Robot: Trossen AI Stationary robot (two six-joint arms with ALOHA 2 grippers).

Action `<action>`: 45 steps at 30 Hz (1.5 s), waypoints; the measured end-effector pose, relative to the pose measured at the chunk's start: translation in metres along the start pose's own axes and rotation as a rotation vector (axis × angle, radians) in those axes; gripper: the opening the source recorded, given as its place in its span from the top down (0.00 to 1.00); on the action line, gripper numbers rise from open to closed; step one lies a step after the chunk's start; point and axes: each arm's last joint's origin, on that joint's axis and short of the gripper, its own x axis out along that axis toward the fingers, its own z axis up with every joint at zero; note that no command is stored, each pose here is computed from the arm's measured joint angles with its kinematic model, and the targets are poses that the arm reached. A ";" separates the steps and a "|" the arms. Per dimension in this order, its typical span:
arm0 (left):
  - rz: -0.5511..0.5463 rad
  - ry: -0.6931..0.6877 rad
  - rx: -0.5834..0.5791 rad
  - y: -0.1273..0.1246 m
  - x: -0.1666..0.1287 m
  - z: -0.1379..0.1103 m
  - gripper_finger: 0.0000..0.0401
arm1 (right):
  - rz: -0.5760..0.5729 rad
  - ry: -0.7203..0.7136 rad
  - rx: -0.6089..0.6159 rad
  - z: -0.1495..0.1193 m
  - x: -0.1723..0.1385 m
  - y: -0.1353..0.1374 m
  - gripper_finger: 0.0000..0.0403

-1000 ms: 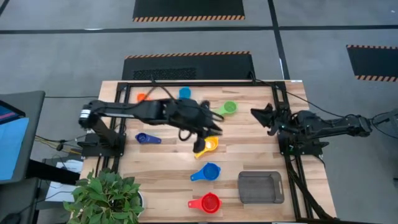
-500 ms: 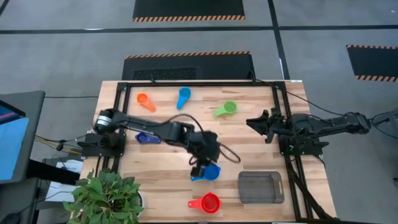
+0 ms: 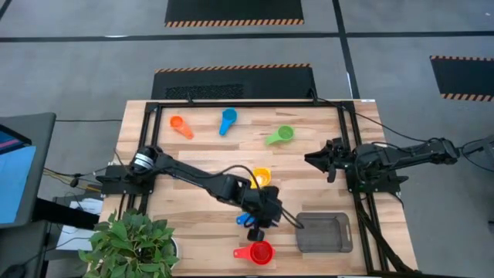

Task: Nest measuring cups in basket
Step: Put the red measuring cup into the black bin

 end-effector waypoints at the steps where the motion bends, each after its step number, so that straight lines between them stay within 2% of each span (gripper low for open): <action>1: -0.009 0.014 -0.006 -0.004 0.002 -0.002 0.86 | -0.006 0.009 -0.003 -0.001 0.000 -0.001 0.71; 12: -0.087 0.096 -0.016 -0.046 0.027 -0.021 0.86 | -0.052 0.076 -0.027 -0.007 0.000 -0.005 0.71; 19: -0.074 0.133 -0.070 -0.063 0.033 -0.028 0.86 | -0.065 0.096 -0.034 -0.009 -0.001 -0.007 0.71; 24: -0.025 0.130 -0.093 -0.064 0.033 -0.029 0.77 | -0.077 0.113 -0.040 -0.011 -0.001 -0.008 0.71; 29: 0.073 0.200 -0.232 -0.058 0.031 -0.037 0.64 | -0.077 0.113 -0.040 -0.011 -0.001 -0.008 0.71; 33: 0.094 0.205 -0.269 -0.057 0.031 -0.038 0.57 | -0.082 0.120 -0.043 -0.012 -0.001 -0.008 0.71; 40: 0.101 0.254 -0.359 -0.060 0.041 -0.047 0.54 | -0.100 0.147 -0.052 -0.014 -0.002 -0.010 0.71; 45: 0.148 0.301 -0.408 -0.060 0.052 -0.059 0.54 | -0.107 0.157 -0.056 -0.015 -0.002 -0.011 0.71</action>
